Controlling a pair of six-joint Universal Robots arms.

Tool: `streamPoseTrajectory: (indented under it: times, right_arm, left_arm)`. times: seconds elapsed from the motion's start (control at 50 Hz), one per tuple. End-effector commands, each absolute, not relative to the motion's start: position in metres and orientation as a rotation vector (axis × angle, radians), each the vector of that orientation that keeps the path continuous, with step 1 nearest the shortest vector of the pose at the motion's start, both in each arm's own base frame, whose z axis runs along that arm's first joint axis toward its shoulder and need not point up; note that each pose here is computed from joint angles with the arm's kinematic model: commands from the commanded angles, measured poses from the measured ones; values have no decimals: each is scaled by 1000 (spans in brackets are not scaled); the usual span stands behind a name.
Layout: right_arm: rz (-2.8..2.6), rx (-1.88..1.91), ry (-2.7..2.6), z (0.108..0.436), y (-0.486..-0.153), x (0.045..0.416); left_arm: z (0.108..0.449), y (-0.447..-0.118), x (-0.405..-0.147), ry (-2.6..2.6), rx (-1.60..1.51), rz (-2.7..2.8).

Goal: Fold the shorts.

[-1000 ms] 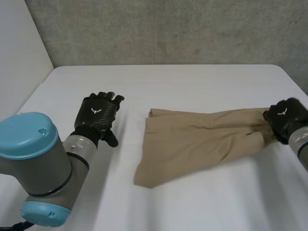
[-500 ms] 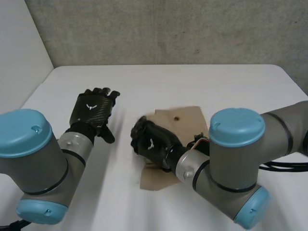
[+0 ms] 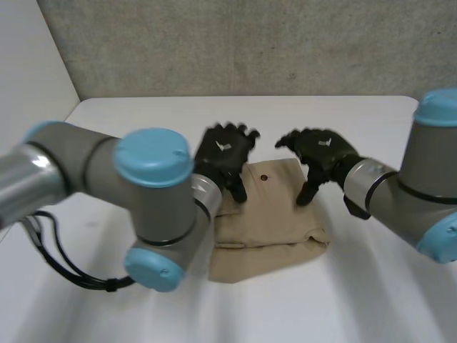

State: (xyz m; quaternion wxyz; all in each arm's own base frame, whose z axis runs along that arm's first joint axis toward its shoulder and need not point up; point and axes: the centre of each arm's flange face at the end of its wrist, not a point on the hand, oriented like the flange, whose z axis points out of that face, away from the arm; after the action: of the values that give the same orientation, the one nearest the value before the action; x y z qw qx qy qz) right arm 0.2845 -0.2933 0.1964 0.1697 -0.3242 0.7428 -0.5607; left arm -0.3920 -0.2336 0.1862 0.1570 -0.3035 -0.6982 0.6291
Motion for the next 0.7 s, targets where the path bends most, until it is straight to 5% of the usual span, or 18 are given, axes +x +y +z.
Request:
streamPoseTrajectory:
  times: [0.02,0.46,0.6,0.7]
  right_arm:
    - [-1487,-979,2194,151,-302,287]
    - [-1469,-1176,2271,153,-295,279]
    - [-1703,-1097,2147,216,-292,279]
    - [-1984,-839,2034,295,-289,267]
  left_arm:
    - [141,-240,-395,-2191,-881,1594]
    - [132,-228,-376,-2328,-922,1460]
    - [211,-224,-366,-2177,-824,1634]
    - [300,-239,-321,-2055,-618,1883]
